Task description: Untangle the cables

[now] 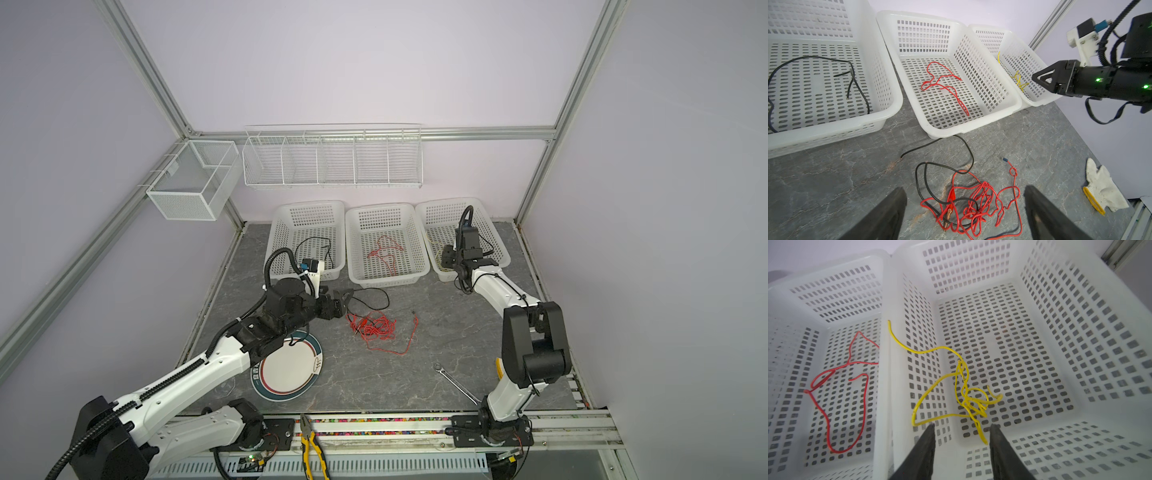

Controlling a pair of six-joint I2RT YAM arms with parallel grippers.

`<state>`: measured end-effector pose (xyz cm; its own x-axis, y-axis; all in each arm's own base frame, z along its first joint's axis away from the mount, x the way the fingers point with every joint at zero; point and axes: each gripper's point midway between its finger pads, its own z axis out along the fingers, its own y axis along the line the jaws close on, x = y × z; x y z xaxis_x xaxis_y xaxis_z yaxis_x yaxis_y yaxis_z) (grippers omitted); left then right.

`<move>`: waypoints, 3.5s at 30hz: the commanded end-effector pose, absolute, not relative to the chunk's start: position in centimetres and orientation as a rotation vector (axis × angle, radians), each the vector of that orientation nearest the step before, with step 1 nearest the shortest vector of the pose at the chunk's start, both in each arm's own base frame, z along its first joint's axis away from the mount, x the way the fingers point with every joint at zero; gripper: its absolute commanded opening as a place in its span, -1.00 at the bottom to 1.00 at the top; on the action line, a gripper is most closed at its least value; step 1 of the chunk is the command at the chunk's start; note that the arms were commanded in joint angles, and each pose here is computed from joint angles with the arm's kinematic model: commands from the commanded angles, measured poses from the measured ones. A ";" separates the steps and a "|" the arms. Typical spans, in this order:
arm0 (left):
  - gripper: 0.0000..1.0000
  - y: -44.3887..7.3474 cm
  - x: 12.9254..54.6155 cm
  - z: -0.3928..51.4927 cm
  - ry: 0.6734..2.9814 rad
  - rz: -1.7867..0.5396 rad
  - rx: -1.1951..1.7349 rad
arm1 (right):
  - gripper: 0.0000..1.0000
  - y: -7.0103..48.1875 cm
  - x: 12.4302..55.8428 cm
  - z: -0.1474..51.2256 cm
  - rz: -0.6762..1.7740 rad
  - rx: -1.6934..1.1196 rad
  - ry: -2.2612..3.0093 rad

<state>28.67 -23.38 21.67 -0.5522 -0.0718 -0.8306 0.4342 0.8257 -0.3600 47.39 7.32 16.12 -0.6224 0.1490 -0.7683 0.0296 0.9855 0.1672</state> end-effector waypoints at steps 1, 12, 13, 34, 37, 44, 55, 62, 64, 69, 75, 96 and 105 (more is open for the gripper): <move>0.77 -23.5 28.5 21.2 2.077 -0.665 0.286 | -0.01 8.3 46.6 18.5 0.250 0.083 2.199; 0.75 -24.1 29.6 19.7 2.138 -0.622 0.292 | 0.08 14.0 42.0 19.9 0.491 -0.038 2.193; 0.74 -24.3 29.7 19.3 2.149 -0.618 0.292 | 0.08 14.7 41.4 19.8 0.498 -0.062 2.197; 0.37 -25.2 30.9 11.6 2.409 -0.527 0.233 | 0.01 26.5 34.7 18.9 0.737 -0.622 2.112; 0.12 -25.8 31.1 10.8 2.455 -0.522 0.247 | 0.01 27.1 34.6 18.5 0.756 -0.635 2.113; -0.53 -26.7 31.2 9.0 2.515 -0.496 0.263 | 0.02 27.8 34.6 18.5 0.765 -0.658 2.106; -1.00 -27.0 30.8 13.0 2.415 -0.395 0.347 | 0.02 28.6 34.3 18.3 0.795 -0.685 2.098; -1.00 -28.0 29.3 20.0 2.204 -0.547 0.414 | 0.02 29.3 33.9 18.5 0.836 -0.711 2.082; -1.00 -28.3 28.9 22.0 2.133 -0.622 0.421 | 0.02 29.8 33.3 18.9 0.872 -0.742 2.061; -1.00 -30.0 27.2 25.0 1.983 -0.819 0.489 | 0.04 31.1 32.1 18.9 0.922 -0.814 2.036; -1.00 -31.8 25.9 25.9 1.937 -0.953 0.576 | 0.07 32.5 31.7 18.2 0.943 -0.854 2.047; -1.00 -29.5 27.1 24.4 1.992 -0.808 0.471 | 0.07 29.7 33.2 14.6 0.679 -0.749 2.190; -1.00 -28.7 28.3 22.8 2.048 -0.715 0.409 | 0.02 31.8 28.9 19.0 0.932 -0.918 2.020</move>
